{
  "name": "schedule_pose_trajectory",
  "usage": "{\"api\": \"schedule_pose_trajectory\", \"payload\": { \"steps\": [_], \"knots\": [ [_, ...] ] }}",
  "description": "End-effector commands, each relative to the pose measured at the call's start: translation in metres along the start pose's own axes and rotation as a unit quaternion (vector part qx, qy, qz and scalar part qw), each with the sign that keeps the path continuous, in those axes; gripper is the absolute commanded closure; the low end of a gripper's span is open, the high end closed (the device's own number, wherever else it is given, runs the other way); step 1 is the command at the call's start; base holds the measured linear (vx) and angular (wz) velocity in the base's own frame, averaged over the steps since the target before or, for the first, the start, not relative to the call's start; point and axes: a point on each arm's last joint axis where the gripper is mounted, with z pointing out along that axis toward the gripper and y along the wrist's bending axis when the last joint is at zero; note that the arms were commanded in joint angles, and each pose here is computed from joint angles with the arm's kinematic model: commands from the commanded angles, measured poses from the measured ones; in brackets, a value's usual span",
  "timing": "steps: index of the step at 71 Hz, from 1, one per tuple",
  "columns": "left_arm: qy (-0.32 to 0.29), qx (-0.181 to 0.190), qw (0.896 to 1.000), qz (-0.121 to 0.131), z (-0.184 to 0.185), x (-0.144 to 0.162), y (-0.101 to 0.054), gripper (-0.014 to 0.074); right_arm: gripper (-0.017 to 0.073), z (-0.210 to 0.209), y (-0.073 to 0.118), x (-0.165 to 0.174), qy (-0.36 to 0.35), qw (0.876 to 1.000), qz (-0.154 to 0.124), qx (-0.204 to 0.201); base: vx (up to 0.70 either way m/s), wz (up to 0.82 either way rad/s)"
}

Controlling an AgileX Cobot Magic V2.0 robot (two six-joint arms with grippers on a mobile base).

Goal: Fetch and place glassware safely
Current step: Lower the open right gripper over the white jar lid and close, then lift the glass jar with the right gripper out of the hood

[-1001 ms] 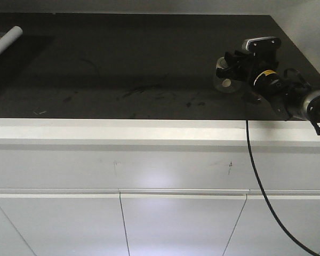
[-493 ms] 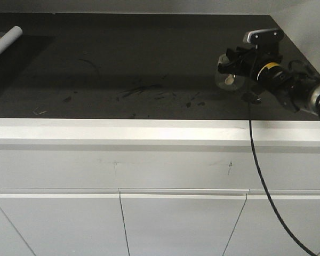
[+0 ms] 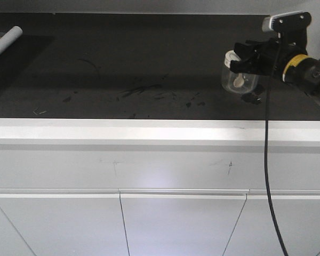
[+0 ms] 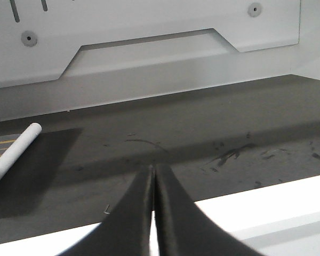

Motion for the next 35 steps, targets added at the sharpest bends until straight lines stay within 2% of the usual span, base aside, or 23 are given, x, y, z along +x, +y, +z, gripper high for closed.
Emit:
{"api": "schedule_pose_trajectory", "payload": {
  "steps": [1, 18, 35],
  "knots": [
    [-0.047, 0.006, 0.999, -0.008, 0.001, -0.015, -0.001, 0.0601, 0.0563, -0.036, 0.017, -0.037, -0.078, 0.996, -0.016, -0.031, 0.00, 0.00],
    [-0.047, 0.006, 0.999, -0.008, 0.001, -0.015, -0.001, 0.0601, 0.0563, -0.102, 0.049, -0.032, -0.095, 0.994, -0.025, -0.048, 0.00, 0.00],
    [-0.047, 0.006, 0.999, -0.008, 0.001, -0.015, -0.001, 0.0601, 0.0563, -0.156, 0.077, -0.029, -0.140, 0.987, -0.028, -0.080, 0.00, 0.00]
  ]
}}
